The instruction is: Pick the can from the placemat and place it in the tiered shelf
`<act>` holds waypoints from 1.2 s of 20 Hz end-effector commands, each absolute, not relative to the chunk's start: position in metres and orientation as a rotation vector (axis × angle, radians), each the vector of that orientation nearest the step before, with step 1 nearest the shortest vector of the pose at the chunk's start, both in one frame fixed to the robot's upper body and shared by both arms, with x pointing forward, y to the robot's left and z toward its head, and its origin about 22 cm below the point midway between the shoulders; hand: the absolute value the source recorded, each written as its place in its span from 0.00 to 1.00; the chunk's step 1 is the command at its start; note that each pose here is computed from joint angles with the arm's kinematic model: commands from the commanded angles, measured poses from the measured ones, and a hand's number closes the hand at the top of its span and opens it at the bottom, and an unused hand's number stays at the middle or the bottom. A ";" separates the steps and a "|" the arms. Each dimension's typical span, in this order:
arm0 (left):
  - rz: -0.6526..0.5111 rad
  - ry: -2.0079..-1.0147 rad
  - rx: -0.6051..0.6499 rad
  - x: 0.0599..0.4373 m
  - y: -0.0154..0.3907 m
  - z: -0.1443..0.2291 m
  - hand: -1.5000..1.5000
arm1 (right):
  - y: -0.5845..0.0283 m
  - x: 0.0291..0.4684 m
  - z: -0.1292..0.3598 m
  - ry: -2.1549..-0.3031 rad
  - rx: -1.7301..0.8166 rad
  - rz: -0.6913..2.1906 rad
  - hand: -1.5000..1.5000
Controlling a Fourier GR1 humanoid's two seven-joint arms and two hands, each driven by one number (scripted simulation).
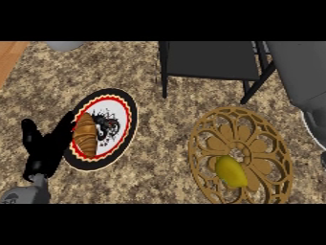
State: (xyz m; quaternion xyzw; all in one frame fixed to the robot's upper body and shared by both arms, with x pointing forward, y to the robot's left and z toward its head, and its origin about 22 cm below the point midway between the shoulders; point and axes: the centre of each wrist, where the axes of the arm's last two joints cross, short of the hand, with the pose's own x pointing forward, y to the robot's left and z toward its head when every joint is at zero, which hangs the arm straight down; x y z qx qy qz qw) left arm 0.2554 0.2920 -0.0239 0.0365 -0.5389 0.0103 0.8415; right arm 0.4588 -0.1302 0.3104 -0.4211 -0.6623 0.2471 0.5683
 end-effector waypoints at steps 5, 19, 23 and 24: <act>0.027 -1.120 0.076 0.262 0.275 -0.024 0.50 | -0.112 0.463 0.303 -1.595 -0.941 0.625 1.00; 0.042 -1.127 0.084 0.261 0.296 -0.016 0.50 | -0.160 0.470 0.324 -1.649 -0.810 0.256 0.00; 0.040 -1.107 0.089 0.254 0.297 -0.029 0.50 | -0.153 0.465 0.336 -1.687 -0.659 0.132 0.00; 0.033 -1.116 0.085 0.266 0.286 -0.019 0.50 | -0.155 0.465 0.332 -1.719 -0.629 0.095 0.00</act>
